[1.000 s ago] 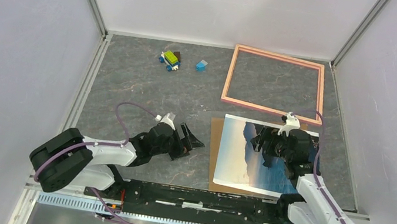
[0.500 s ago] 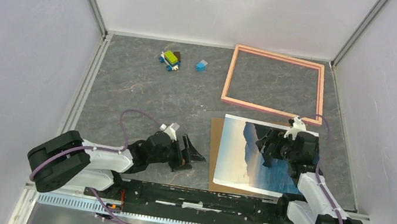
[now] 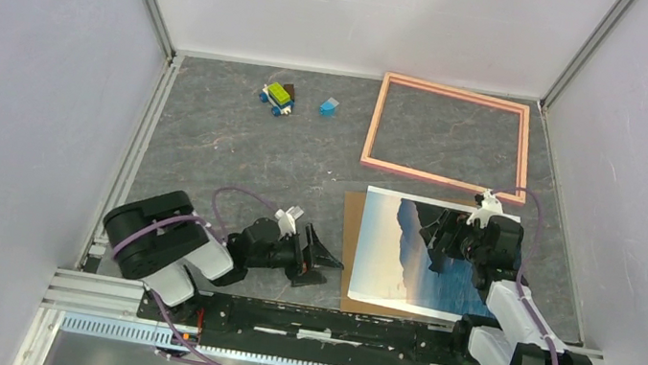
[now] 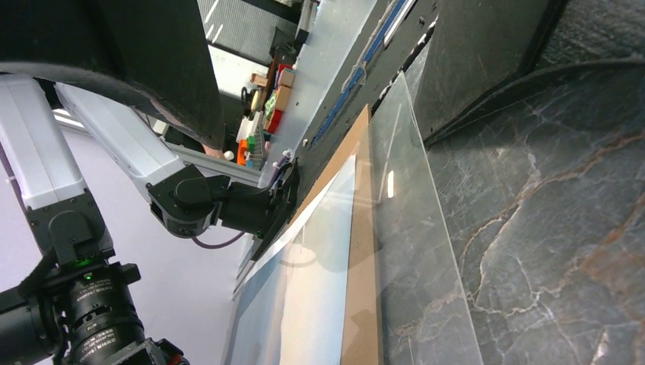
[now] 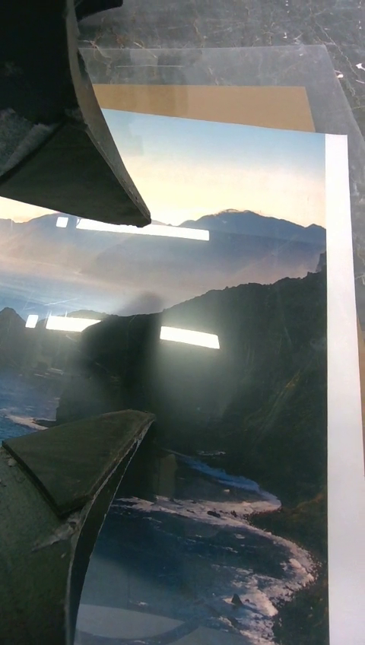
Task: Put the photo into the frame
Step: Pick up the photo frame item at the center of the board.
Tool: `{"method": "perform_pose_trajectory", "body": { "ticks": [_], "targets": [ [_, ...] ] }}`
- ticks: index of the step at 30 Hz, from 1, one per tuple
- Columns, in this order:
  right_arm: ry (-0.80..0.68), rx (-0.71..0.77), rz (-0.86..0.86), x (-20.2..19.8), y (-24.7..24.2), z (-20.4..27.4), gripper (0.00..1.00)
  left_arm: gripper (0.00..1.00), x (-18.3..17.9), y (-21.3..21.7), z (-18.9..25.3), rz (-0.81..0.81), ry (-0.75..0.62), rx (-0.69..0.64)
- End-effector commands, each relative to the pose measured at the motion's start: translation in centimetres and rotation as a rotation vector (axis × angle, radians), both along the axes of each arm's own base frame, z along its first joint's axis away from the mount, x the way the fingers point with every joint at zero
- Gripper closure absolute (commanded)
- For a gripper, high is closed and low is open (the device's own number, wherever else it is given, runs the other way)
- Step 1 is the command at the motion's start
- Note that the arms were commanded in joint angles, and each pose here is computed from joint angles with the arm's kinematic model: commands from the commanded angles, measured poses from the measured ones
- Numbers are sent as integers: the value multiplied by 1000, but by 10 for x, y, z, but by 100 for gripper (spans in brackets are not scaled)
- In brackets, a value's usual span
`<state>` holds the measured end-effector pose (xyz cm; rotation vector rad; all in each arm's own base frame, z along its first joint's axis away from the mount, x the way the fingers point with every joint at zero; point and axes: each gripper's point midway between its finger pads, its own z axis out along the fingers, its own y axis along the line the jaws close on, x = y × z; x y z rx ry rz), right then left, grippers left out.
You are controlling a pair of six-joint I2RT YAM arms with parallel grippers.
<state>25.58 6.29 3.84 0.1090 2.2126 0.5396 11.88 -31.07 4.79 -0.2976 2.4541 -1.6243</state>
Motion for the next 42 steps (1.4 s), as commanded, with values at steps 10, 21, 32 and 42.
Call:
{"method": "perform_pose_trajectory", "body": {
  "ticks": [10,21,32,42],
  "targets": [
    [-2,31,51,-5,9,-4,5,34,-1,-5,-15,74,45,-114],
    [5,-8,61,-5,5,17,2,85,23,-13,-3,144,-27,-117],
    [-44,-217,-103,9,-39,73,2,98,47,0,33,144,-171,120],
    [-69,-211,-38,22,-31,91,2,98,73,79,60,158,-196,229]
  ]
}}
